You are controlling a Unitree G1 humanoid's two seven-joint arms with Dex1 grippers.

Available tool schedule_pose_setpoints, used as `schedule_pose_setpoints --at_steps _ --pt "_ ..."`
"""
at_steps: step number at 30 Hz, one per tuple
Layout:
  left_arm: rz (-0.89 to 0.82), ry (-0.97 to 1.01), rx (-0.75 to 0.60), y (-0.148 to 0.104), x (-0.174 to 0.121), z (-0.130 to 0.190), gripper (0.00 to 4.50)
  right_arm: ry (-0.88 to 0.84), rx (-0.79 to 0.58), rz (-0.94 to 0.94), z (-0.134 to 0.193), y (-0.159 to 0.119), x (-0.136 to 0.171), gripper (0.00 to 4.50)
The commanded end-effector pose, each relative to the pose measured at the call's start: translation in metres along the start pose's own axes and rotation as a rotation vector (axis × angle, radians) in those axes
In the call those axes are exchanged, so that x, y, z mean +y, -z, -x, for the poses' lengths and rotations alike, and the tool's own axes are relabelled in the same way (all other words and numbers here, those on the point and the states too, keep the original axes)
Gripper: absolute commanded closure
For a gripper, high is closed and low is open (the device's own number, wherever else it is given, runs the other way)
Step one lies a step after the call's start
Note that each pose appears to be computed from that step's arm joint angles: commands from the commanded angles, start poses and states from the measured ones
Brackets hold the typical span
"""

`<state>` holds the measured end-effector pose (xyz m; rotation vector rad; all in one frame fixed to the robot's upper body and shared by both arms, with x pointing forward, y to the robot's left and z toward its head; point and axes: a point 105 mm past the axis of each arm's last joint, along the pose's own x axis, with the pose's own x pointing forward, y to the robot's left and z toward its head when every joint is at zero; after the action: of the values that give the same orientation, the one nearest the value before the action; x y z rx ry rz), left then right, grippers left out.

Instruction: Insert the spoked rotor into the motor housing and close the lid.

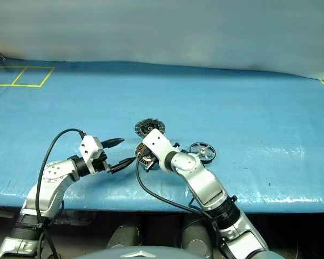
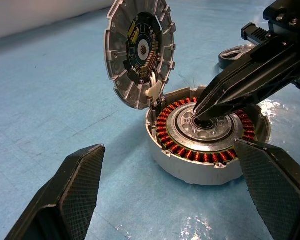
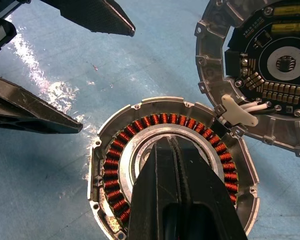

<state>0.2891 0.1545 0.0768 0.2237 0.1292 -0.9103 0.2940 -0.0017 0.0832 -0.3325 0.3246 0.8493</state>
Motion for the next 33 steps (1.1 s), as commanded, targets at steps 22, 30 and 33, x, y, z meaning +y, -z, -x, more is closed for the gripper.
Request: schedule_pose_setpoints --at_steps 22,30,33 --pt "-0.004 0.073 -0.037 -0.007 -0.004 -0.008 0.00 0.414 0.025 0.024 0.124 0.011 -0.102 2.33" --pt "0.011 0.059 -0.034 -0.002 -0.006 -0.006 0.00 0.393 0.135 -0.029 0.134 0.041 -0.094 2.33" --pt "0.014 0.058 -0.033 -0.001 -0.007 -0.006 0.00 0.404 0.151 -0.031 0.138 0.044 -0.097 2.33"
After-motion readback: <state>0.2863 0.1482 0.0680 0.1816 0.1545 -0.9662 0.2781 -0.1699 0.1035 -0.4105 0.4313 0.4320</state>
